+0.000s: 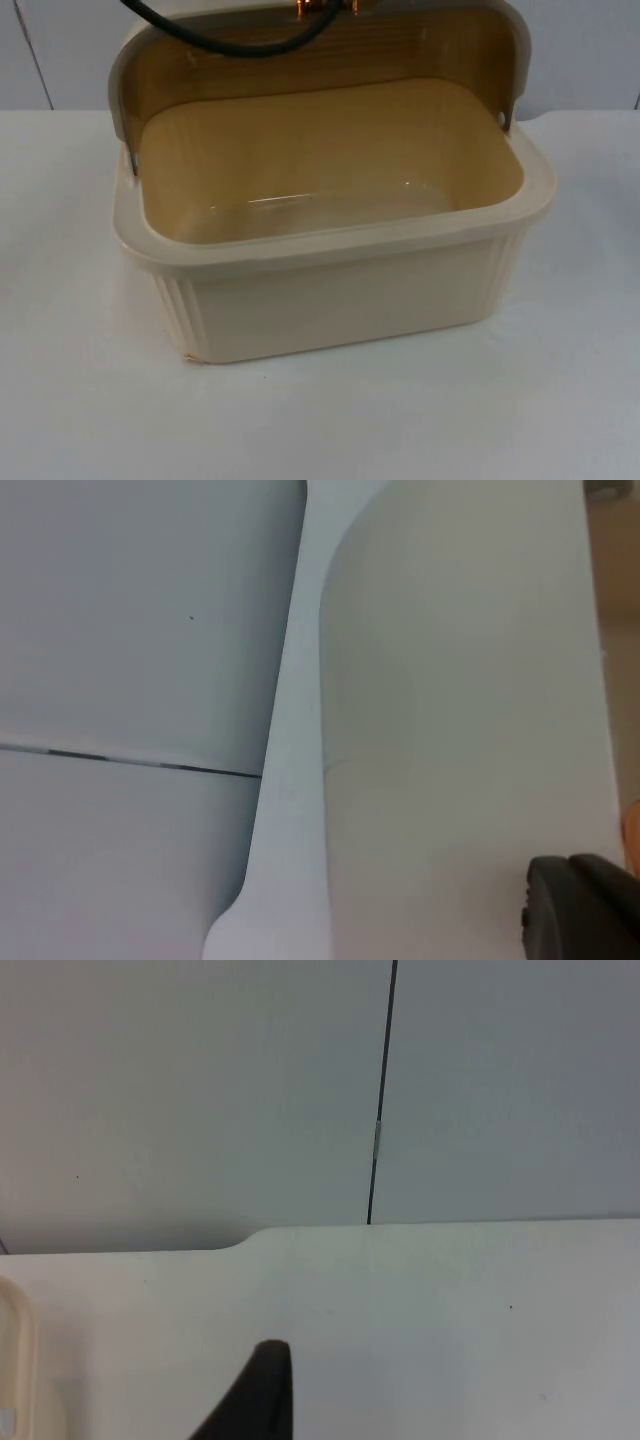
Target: Open the box lid with the left hand, place the block into the box with the right hand, then close the box lid with the left hand.
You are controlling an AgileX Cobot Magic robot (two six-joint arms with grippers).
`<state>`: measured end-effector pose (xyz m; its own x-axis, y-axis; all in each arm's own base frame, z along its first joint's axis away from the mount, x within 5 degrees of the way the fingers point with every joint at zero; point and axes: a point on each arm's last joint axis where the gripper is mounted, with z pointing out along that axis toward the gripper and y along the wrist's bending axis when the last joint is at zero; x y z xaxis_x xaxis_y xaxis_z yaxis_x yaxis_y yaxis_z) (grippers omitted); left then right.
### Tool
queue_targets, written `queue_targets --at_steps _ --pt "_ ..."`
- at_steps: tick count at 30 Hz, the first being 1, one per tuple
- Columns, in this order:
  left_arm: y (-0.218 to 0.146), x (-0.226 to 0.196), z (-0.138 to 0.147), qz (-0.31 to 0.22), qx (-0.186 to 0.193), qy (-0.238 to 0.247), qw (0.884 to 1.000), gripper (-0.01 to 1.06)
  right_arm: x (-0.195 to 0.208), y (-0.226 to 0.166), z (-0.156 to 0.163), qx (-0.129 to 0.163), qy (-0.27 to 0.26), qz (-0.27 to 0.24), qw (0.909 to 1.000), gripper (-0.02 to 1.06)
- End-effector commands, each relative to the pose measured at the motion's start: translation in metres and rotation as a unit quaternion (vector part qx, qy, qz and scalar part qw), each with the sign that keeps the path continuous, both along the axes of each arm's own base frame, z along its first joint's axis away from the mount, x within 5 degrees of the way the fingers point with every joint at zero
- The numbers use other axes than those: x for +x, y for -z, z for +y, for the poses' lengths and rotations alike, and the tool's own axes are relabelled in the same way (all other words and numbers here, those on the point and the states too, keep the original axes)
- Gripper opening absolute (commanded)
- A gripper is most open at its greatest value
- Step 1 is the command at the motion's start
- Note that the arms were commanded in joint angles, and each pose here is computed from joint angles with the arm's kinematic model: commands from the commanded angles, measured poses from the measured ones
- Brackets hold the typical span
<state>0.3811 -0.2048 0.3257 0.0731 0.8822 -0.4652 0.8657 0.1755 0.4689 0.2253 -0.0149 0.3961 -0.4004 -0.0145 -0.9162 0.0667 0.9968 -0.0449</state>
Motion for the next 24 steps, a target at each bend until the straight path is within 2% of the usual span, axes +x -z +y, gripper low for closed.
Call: queue_targets --at_steps 1,9,24 --pt "-0.001 -0.001 -0.003 0.004 -0.007 0.003 1.0 0.0 -0.003 -0.005 -0.001 -0.005 0.0 -0.016 0.9999 1.04" --pt "0.0 0.001 -0.005 0.002 -0.025 -0.005 1.0 0.0 -0.012 -0.011 0.0 -0.007 0.001 -0.026 0.9996 1.04" --pt "0.023 -0.001 -0.007 0.056 -0.008 -0.006 0.998 0.0 -0.014 -0.012 0.0 -0.007 0.001 -0.028 0.9996 1.04"
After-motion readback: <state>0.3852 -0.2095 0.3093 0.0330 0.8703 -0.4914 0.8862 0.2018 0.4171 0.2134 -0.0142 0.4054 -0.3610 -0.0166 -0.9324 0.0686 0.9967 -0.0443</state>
